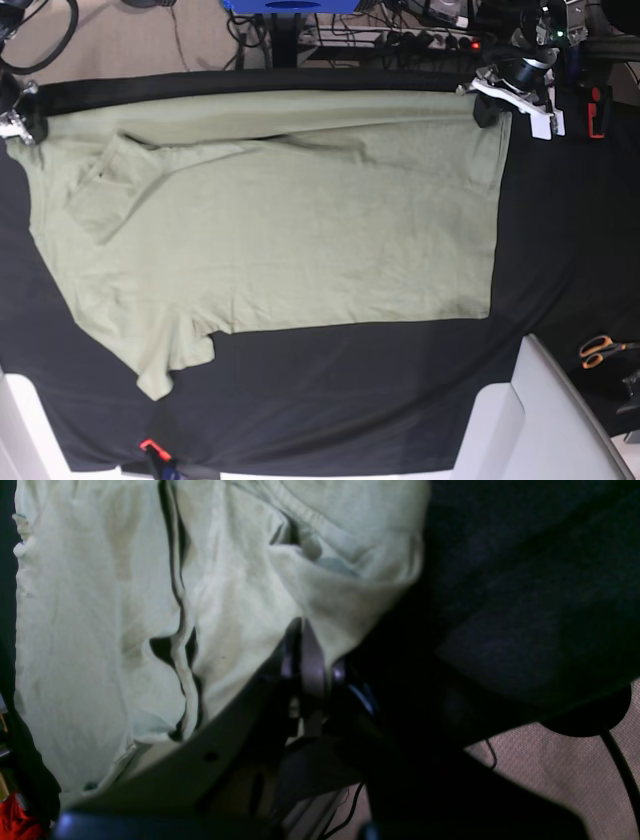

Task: Fold the T-shirt properly
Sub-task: 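Pull the grasped edge back with both grippers, spreading the shirt flat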

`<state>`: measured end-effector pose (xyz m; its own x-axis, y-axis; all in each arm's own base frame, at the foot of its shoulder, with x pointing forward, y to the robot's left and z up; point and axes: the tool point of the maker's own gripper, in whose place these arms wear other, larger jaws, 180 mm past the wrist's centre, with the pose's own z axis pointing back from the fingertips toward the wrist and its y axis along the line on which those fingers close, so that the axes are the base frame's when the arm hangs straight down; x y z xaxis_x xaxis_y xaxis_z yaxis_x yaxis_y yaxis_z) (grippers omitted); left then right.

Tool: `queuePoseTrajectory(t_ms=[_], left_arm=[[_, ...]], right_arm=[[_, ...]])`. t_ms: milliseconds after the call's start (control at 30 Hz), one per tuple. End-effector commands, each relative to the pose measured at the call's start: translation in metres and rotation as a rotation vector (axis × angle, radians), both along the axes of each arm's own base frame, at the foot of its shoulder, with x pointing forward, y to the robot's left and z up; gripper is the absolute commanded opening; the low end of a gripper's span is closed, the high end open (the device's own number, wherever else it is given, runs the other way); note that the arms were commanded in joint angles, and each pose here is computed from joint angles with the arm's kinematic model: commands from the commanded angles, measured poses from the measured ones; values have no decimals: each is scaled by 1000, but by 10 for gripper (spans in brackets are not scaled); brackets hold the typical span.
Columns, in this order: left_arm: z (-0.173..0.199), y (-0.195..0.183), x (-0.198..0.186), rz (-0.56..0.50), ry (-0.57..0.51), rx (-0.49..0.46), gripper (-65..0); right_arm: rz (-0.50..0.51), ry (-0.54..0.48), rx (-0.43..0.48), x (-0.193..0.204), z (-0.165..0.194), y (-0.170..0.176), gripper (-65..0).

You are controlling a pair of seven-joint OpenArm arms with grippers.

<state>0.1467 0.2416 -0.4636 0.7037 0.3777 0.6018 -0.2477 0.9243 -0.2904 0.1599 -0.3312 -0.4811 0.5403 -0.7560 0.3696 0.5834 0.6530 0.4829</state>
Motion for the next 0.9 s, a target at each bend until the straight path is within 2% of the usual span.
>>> queuePoseTrajectory(t_ms=[0, 533, 600, 767, 800, 867], left_arm=[[4, 8, -2, 9, -10, 26, -650], [-11, 5, -17, 36, 35, 6, -650], [-12, 5, -17, 37, 40, 4, -650], [-11, 9, -18, 47, 37, 11, -648], [-11, 10, -18, 48, 38, 12, -571], [-11, 11, -18, 49, 36, 13, -416]], right_arm=[[-20, -36, -46, 3, 12, -18, -650], [-28, -24, -25, -3, 6, -10, -638], [-29, -24, -23, -3, 5, -9, -576], [-85, 7, -5, -11, -1, -7, -299], [-94, 5, -6, -10, 0, -8, -266], [-97, -5, -16, -7, 4, -9, -246]])
